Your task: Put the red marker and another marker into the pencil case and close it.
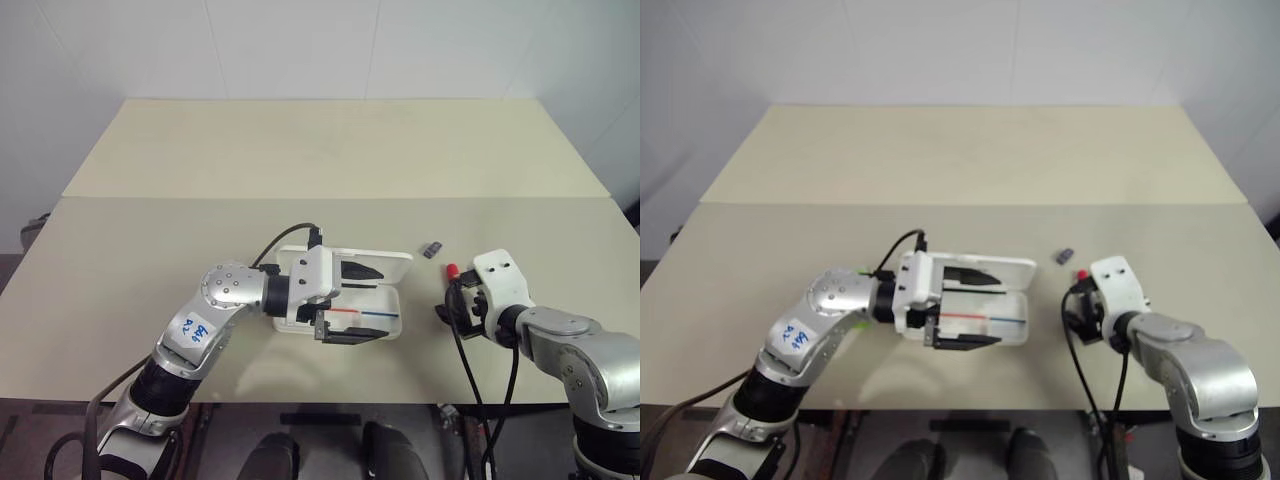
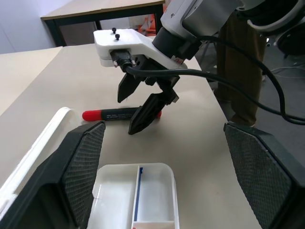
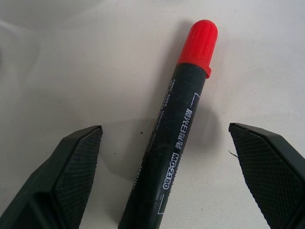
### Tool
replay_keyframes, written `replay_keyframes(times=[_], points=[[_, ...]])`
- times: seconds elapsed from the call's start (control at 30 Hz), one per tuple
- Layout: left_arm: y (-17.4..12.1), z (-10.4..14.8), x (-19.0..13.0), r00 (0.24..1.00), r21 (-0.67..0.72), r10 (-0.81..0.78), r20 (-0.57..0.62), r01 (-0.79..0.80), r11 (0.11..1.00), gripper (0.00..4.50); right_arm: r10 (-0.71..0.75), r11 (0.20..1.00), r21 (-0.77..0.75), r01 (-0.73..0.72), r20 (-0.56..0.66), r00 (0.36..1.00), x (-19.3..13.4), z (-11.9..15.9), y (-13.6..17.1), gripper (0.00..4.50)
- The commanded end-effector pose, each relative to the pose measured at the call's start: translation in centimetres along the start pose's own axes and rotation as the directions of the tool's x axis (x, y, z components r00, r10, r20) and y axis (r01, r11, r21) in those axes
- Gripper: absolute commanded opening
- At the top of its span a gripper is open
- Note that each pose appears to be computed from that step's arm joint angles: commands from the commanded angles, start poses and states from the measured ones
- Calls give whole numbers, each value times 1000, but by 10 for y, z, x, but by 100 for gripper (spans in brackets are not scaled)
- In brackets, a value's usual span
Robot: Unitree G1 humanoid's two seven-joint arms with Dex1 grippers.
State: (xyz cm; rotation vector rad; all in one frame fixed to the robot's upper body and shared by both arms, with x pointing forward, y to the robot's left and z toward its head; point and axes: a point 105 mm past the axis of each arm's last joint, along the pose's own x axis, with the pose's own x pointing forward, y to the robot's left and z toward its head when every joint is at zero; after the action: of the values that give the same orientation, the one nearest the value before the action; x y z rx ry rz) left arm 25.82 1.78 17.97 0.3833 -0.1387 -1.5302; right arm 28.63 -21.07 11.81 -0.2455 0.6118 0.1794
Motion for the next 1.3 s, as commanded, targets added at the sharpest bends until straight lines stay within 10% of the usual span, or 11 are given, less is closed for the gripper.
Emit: replay_keyframes(times=[0.03, 0.3, 0.7, 1.0, 1.3], points=[[-3, 9, 3, 1000, 37, -18, 17, 18, 999, 421, -21, 1000, 7, 21, -3, 1000, 0, 0, -1, 450], [0, 10, 5, 1000, 40, -13, 13, 13, 999, 423, -14, 998, 60, 24, -153, 988, 8, -26, -2, 432], [4, 8, 2, 1000, 42, 10, 8, -11, 999, 424, -43, 995, 84, 58, -179, 983, 13, -28, -7, 60], [8, 6, 1, 1000, 36, 25, 10, -25, 999, 424, -43, 998, -32, 47, 118, 992, 3, 25, -11, 60], [19, 9, -8, 997, 44, 74, 10, -74, 996, 424, -135, 990, 30, 139, 515, 846, -13, 81, -33, 60]])
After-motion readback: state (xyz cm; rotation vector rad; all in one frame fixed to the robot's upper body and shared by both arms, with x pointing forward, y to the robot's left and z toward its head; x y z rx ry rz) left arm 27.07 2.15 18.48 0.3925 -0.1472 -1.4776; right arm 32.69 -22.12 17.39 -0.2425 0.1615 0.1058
